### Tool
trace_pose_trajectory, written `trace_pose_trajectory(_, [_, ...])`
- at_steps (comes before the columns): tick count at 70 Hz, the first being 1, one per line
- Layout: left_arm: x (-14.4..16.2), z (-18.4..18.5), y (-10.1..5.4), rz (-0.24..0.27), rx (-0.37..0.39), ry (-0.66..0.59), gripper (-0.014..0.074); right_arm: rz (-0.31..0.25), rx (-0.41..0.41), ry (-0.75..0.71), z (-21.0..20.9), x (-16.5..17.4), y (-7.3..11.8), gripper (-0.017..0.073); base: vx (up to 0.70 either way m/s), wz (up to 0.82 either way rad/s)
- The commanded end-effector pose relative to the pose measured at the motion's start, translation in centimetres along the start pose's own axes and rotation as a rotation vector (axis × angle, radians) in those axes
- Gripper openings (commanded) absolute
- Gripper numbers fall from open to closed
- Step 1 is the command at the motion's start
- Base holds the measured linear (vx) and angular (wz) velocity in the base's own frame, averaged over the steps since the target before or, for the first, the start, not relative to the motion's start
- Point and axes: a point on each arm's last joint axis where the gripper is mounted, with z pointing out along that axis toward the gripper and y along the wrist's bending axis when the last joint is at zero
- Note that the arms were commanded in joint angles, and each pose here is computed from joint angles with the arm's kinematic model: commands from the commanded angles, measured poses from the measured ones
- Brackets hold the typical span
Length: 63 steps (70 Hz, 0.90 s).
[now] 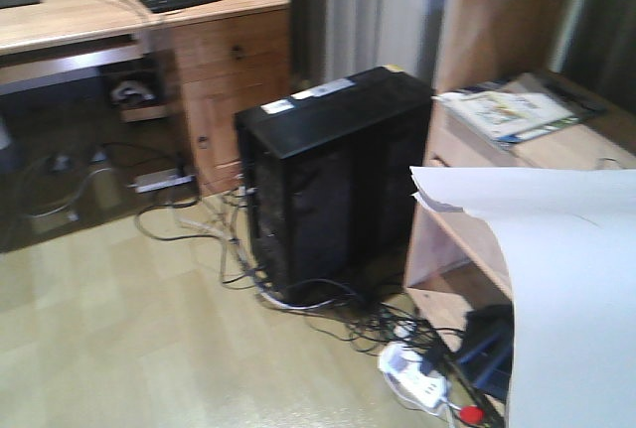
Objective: Grab stapler and paper to desk for stapling
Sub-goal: 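Drive the base toward the wooden desk holding stapler and paper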
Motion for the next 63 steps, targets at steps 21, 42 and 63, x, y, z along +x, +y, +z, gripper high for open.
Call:
trace_pose_trajectory(21, [-1.79, -0.23, 0.21, -0.012, -0.008, -0.128, -0.0006, -0.02, -0.079, -0.014, 0.55, -0.23, 0.93, -0.0003, -0.05, 0.4])
trace_pose_trajectory(42, [-1.79, -0.23, 0.21, -0.012, -0.008, -0.128, -0.0006, -0.02, -0.079, -0.014, 0.55, -0.23, 0.93, -0.0003, -0.01, 0.34])
trace_pose_trajectory(63, [-1.79, -0.23, 0.21, -0.012, -0.008, -0.128, -0.0006, -0.02, -0.079, -0.014, 0.55, -0.23, 0.93, -0.0003, 0.03, 0.27])
